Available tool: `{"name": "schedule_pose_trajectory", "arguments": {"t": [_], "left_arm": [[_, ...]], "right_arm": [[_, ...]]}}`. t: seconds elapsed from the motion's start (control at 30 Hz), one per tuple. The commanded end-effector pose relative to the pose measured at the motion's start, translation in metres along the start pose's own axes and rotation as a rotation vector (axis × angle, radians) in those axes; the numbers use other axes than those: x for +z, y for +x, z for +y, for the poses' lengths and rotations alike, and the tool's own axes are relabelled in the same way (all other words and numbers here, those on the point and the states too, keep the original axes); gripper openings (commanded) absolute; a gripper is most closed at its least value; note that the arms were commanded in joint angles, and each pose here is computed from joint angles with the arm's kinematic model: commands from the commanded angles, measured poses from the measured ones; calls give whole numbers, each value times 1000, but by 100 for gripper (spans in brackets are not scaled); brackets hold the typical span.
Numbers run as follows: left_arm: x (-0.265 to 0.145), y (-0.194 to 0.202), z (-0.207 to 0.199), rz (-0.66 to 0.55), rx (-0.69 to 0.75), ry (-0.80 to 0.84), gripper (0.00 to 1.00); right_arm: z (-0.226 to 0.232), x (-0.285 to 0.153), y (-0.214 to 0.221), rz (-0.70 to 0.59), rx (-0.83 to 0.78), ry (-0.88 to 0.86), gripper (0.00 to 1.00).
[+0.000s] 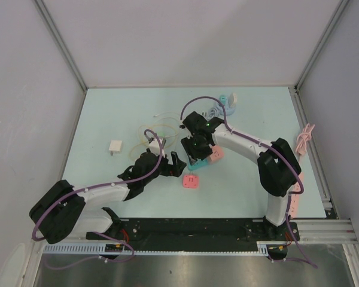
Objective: Insert the plug
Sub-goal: Insert the plug into the socket.
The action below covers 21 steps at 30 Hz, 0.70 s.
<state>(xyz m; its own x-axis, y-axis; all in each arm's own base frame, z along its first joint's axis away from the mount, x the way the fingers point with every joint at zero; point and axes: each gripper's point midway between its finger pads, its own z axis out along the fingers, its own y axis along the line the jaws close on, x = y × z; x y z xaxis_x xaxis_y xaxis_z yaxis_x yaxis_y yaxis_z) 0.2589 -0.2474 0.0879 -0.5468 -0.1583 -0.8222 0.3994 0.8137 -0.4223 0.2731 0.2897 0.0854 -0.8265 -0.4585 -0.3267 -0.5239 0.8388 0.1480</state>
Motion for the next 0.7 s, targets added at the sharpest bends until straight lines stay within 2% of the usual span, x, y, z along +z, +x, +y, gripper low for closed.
{"name": "schedule_pose_trajectory", "arguments": {"t": [0.0,0.33,0.67], "left_arm": [[-1,-15,-3,-62,10,16,100],[-4,-17,2,-76,8,-8,100],[-3,-15,3,-71,5,-14,100]], "right_arm": [[-2,11,5,21,2,1,0],[-19,32,20,86,10,64,0],[-24,45,12,101,3,101,0]]}}
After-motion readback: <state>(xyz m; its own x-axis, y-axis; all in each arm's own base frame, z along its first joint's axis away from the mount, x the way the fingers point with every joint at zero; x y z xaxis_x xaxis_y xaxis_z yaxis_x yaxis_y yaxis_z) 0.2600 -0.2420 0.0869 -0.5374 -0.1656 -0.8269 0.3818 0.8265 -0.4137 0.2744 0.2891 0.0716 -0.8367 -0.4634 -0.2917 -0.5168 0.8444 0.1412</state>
